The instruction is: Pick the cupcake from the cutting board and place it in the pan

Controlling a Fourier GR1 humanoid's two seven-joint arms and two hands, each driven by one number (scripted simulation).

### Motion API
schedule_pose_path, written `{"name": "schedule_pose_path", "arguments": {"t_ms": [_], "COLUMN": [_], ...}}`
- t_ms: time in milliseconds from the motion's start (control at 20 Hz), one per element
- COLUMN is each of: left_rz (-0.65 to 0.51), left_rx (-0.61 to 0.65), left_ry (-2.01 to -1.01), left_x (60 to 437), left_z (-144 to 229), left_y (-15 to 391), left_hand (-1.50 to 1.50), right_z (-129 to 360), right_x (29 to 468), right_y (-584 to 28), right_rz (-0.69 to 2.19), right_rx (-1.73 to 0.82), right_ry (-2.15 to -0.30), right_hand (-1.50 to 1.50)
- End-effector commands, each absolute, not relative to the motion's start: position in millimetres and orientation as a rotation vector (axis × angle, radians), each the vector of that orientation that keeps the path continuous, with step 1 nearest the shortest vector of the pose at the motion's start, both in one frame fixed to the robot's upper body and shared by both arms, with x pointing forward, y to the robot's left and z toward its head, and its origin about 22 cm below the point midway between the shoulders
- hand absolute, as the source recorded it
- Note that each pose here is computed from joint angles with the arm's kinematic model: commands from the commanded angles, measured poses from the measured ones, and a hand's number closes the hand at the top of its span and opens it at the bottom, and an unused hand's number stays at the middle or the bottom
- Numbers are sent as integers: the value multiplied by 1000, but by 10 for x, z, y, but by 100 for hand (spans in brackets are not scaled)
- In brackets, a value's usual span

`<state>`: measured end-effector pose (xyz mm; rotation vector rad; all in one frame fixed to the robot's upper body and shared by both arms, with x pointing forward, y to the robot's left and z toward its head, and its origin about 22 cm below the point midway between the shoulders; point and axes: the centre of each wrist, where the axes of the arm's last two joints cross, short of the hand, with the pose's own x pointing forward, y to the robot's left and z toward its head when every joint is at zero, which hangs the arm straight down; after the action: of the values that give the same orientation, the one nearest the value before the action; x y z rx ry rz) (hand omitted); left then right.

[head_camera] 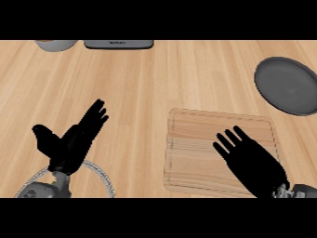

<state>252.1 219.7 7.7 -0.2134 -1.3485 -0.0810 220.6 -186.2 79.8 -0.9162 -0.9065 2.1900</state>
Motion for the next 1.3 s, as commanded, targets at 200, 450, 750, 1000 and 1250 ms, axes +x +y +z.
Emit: {"name": "schedule_pose_path", "arguments": {"t_ms": [200, 450, 750, 1000, 1250], "left_rz": [-86, -93, -73, -67, -91], "left_rx": [-211, -217, -244, -234, -222], "left_ry": [-1354, -1350, -1354, -1356, -1370], "left_x": [2515, 2549, 2412, 2601, 2501], "left_z": [220, 313, 54, 228, 138], "left_y": [2215, 2157, 2174, 2273, 2138], "left_hand": [0, 0, 0, 0, 0], "right_z": [534, 427, 301, 225, 253], "right_x": [1595, 1724, 1655, 1673, 1693], "right_y": [-1177, -918, -1132, -1423, -1409], "right_rz": [2216, 2179, 2179, 2196, 2196], "right_rx": [-1027, -1069, -1186, -1296, -1249], "right_ry": [-581, -550, -551, -517, -498], "right_hand": [-150, -150, -150, -150, -150]}}
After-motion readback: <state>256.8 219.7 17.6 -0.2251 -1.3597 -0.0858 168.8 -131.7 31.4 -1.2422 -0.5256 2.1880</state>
